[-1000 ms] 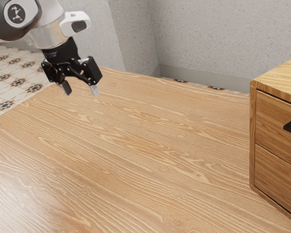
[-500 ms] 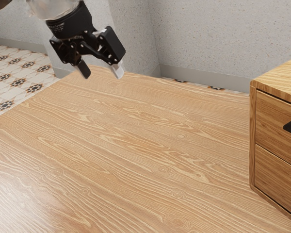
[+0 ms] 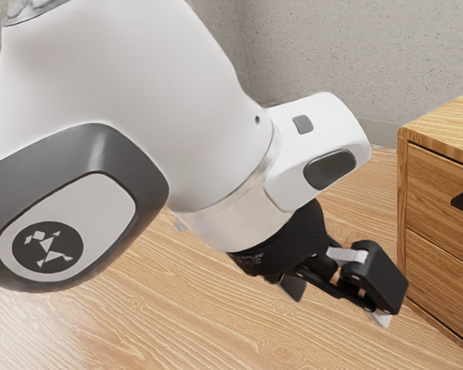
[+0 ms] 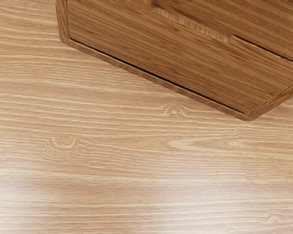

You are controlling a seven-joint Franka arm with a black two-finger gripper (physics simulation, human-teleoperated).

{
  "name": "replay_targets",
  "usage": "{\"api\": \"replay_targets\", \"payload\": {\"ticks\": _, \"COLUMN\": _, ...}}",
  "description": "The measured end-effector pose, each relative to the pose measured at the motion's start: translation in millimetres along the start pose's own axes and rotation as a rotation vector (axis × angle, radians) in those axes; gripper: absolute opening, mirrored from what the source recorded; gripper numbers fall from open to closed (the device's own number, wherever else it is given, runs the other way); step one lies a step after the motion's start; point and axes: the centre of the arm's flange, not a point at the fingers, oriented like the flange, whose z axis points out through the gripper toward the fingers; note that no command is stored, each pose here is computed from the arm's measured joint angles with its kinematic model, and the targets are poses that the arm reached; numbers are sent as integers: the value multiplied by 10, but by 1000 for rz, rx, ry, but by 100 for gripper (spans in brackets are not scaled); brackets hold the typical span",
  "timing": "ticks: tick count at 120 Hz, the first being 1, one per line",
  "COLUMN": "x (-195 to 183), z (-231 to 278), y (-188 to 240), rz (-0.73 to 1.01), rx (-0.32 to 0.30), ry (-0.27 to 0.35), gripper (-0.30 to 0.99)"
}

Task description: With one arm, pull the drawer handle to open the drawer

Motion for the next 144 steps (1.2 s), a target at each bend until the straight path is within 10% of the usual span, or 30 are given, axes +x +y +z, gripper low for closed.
{"api": "replay_targets", "payload": {"ticks": 51, "x": -238, "z": 207, "y": 158, "rz": -542, "rx": -135, "ry": 63, "gripper": 67}}
{"api": "replay_targets", "payload": {"ticks": 144, "x": -161, "z": 276, "y": 332, "rz": -920, "rx": -267, "ry": 119, "gripper": 66}}
